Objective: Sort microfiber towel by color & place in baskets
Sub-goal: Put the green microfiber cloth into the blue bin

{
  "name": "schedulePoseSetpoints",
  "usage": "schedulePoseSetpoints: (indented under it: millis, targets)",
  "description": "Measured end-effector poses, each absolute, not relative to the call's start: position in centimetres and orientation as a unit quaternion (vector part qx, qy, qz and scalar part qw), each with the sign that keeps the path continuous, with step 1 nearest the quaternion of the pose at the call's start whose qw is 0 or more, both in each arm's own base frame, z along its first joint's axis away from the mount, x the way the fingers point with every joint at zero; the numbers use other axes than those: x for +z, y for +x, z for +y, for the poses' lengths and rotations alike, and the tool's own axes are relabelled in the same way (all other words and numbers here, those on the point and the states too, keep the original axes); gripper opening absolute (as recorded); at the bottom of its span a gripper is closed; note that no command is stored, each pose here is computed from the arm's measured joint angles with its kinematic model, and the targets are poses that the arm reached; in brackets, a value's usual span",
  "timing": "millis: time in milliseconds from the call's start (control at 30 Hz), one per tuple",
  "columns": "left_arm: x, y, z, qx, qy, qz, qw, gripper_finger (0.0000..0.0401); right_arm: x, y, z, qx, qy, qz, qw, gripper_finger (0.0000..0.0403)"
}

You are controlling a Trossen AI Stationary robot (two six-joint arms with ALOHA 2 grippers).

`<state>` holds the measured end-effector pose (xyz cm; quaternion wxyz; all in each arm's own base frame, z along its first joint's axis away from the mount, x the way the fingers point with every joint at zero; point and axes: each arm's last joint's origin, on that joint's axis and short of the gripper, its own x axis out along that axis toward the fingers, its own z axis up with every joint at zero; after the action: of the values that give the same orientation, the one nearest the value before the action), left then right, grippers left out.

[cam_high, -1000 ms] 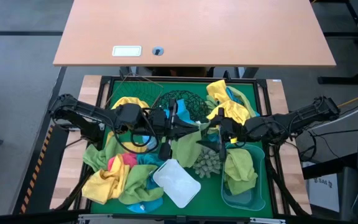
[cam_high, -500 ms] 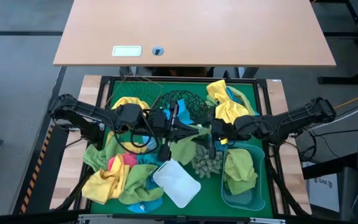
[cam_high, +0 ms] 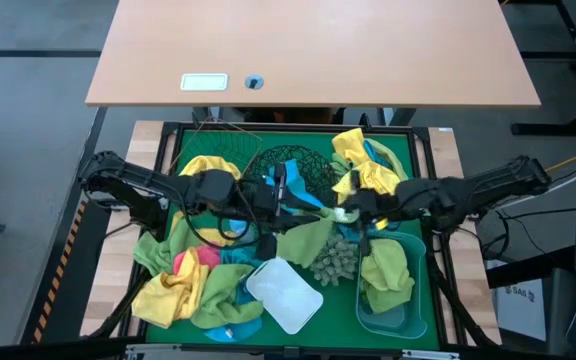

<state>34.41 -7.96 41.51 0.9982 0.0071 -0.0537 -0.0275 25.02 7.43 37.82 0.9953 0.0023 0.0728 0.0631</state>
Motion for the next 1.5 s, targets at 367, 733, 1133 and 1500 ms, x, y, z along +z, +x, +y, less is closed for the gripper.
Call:
schedulePoseSetpoints:
  millis: [367,733,1133,1500]
  targets:
    - [39.0,34.6,-6.6,0.032,0.037,0.073,0.996,0.0113,42.7,16.3,5.6,0.223,0.237,0.031,0.945,0.0004]
    - [38.9,34.6,-6.3,0.036,0.037,0.08,0.995,0.0114,43.9,9.9,4.1,0.315,0.36,0.061,0.876,0.0006]
    - [38.9,34.6,-6.3,0.036,0.036,0.082,0.995,0.0114,39.0,9.7,3.7,0.168,0.365,0.251,0.881,0.0005]
    - [38.8,34.6,-6.3,0.035,0.034,0.087,0.995,0.0114,35.0,12.9,5.3,0.192,0.348,0.37,0.84,0.0003]
